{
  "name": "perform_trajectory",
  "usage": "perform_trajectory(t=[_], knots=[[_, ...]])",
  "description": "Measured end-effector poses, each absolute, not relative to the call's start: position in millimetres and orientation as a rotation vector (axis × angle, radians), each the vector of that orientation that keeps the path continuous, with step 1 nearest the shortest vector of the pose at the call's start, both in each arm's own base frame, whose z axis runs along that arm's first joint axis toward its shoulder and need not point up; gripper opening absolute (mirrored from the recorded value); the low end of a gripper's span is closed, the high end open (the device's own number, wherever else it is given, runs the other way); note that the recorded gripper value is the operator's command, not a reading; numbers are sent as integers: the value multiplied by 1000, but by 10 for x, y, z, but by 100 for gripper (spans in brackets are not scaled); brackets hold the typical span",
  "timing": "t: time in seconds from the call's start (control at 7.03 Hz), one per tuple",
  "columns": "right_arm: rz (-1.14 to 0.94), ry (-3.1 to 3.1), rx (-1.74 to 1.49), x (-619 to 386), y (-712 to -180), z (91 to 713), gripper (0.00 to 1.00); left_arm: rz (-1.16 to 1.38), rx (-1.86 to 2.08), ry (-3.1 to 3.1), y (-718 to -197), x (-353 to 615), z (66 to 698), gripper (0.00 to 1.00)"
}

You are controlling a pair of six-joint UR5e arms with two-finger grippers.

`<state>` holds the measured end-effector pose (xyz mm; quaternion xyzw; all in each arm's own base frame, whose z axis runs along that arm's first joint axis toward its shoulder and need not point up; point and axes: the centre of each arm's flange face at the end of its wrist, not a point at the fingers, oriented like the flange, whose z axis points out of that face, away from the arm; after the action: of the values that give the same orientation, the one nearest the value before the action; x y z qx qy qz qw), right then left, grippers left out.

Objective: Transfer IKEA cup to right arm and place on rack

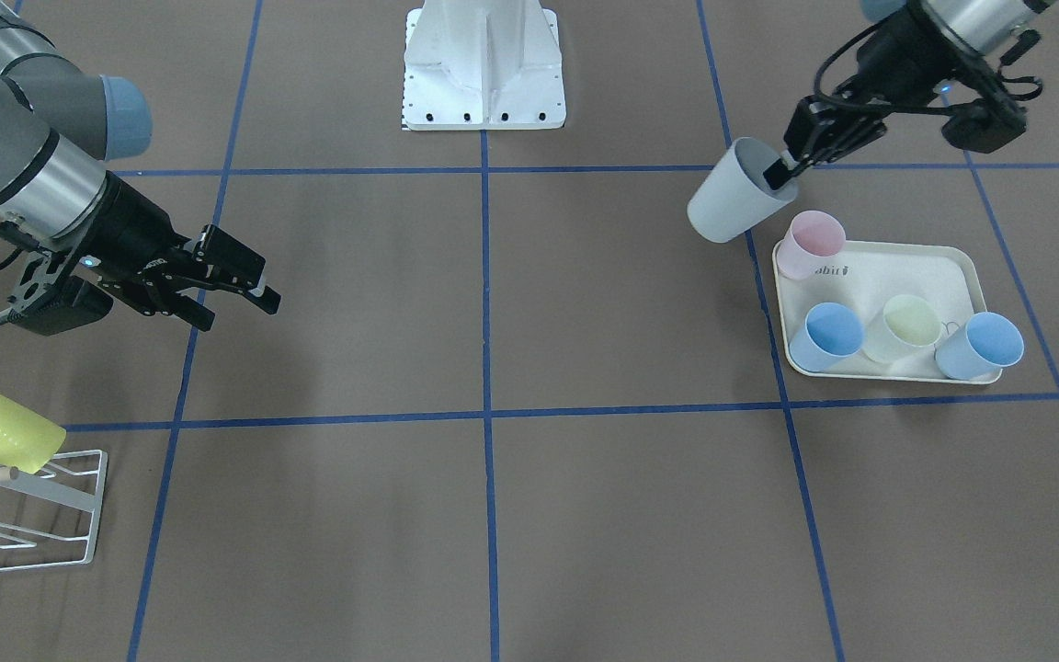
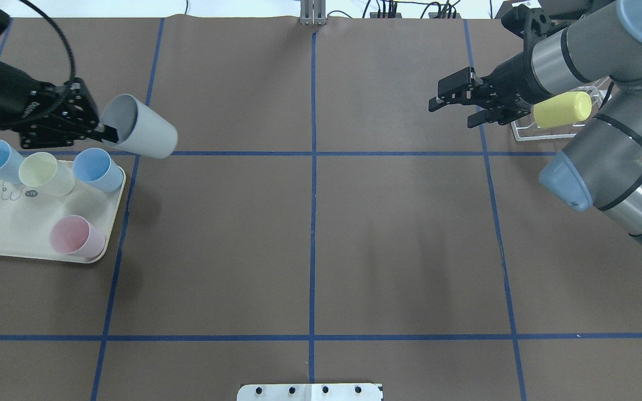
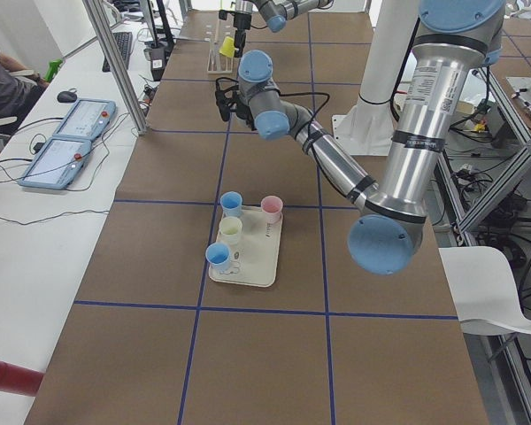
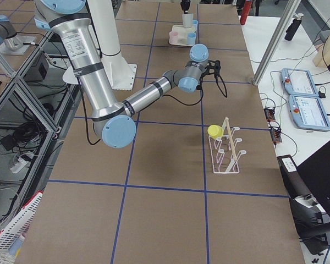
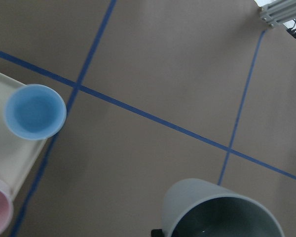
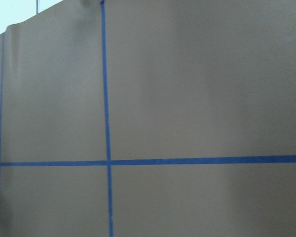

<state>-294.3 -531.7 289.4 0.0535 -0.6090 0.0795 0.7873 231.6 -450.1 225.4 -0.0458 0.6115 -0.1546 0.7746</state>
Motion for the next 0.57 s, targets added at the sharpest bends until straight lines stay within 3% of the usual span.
perform_trajectory(t=[0.28, 0.57], knots=[[199, -1468, 103, -2985, -5163, 2770, 99, -283, -153, 1452, -4376, 2822, 1834, 0], [192, -1643, 85, -2967, -4933, 2600, 99, -389, -200, 1677, -4307, 3034, 1746, 0]])
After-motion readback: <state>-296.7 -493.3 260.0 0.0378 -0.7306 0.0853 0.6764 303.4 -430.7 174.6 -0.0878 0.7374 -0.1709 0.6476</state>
